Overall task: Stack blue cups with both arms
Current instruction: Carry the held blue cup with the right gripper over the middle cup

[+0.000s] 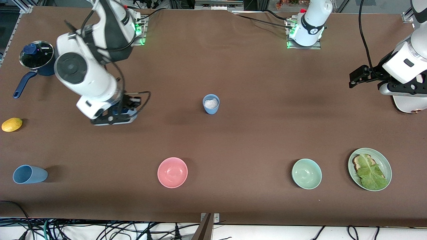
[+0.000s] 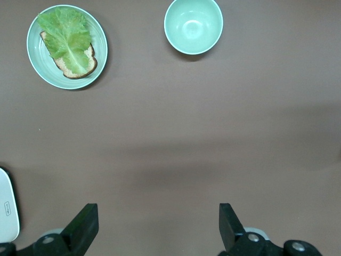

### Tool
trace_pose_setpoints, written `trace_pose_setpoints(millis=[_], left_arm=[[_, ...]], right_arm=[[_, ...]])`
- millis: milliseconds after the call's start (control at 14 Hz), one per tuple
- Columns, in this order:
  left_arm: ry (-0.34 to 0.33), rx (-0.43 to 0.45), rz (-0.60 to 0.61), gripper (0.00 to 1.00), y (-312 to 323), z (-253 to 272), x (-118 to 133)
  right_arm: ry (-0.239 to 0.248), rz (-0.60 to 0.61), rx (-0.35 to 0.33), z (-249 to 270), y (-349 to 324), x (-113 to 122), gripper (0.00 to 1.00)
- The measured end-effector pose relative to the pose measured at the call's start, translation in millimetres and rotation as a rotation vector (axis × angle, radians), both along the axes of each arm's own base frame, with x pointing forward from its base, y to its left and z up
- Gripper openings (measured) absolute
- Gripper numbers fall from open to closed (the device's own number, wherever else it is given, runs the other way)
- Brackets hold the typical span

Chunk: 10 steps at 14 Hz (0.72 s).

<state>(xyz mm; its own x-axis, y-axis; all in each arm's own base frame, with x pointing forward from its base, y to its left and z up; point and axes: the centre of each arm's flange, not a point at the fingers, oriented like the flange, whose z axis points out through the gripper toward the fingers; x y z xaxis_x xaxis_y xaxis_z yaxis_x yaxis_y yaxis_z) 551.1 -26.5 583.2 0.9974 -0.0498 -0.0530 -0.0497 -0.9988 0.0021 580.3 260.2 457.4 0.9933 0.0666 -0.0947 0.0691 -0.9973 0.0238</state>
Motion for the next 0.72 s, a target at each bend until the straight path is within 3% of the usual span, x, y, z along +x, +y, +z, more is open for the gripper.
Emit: trace_pose_setpoints(millis=[717], left_arm=[[0.017, 0.001, -0.003, 1.0, -1.6, -1.9, -1.6]], right_arm=[[-0.042, -0.135, -0.003, 8.5, 176.9, -85.0, 0.04]])
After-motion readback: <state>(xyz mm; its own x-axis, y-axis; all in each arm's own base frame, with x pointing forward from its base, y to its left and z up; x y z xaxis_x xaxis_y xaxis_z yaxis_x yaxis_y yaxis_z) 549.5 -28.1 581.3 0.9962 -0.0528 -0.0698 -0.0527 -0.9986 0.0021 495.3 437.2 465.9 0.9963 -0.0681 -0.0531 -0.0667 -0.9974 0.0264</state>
